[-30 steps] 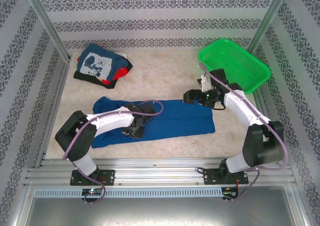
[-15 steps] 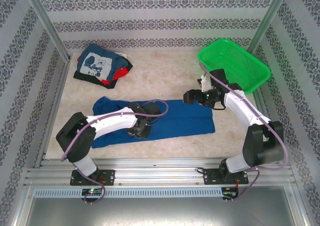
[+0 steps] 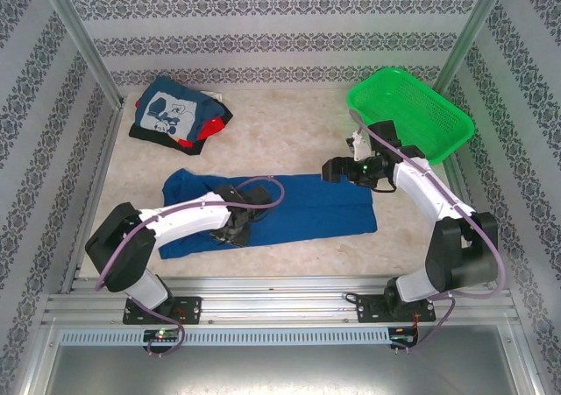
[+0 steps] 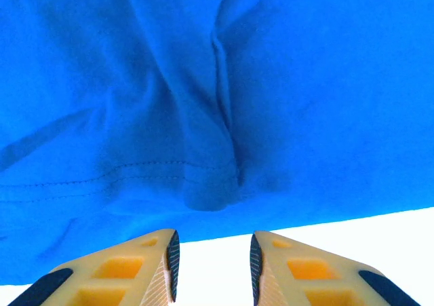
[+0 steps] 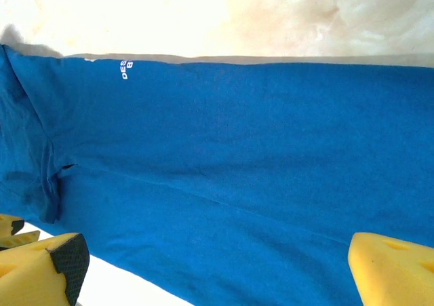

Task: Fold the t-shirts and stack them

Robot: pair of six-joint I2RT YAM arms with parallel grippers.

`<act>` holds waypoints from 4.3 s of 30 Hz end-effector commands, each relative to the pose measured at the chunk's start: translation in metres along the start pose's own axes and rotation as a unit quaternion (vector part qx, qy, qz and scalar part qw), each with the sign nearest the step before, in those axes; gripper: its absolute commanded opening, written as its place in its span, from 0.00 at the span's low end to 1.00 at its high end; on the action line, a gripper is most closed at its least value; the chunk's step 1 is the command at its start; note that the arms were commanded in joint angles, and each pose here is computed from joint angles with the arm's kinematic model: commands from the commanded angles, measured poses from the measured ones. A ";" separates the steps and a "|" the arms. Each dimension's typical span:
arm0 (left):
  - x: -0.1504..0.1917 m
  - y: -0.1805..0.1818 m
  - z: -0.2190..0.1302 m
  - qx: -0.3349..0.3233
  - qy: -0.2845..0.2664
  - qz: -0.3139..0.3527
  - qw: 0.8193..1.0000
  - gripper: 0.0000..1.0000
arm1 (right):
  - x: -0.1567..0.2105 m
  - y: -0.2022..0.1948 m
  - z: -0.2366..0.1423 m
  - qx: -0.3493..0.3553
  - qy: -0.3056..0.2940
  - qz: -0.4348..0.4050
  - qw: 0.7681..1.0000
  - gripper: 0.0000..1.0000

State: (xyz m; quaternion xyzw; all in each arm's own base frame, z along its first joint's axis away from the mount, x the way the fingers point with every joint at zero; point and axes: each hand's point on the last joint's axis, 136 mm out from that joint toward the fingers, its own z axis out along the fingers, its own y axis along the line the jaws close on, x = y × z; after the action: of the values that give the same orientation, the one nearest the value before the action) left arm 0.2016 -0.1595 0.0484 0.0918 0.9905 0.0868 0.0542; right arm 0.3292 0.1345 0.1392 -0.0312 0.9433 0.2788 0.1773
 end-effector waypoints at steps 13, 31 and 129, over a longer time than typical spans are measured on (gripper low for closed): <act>-0.011 0.004 0.027 -0.017 -0.001 -0.012 1.000 0.31 | 0.006 0.007 -0.011 -0.014 -0.008 -0.009 1.000 0.98; -0.014 0.002 0.032 -0.022 0.001 0.002 1.000 0.06 | 0.003 0.009 -0.011 -0.017 -0.013 -0.006 1.000 0.98; -0.426 0.025 0.053 0.148 -0.251 -0.074 0.954 0.68 | 0.167 0.068 0.085 0.008 0.197 0.278 0.940 0.98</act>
State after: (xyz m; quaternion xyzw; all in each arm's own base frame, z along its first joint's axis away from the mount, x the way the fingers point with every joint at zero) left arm 0.6163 -0.2095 0.0367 0.0268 0.9589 -0.0793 0.2711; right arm 0.2106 0.2282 0.0398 0.1584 0.9511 0.2632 -0.0327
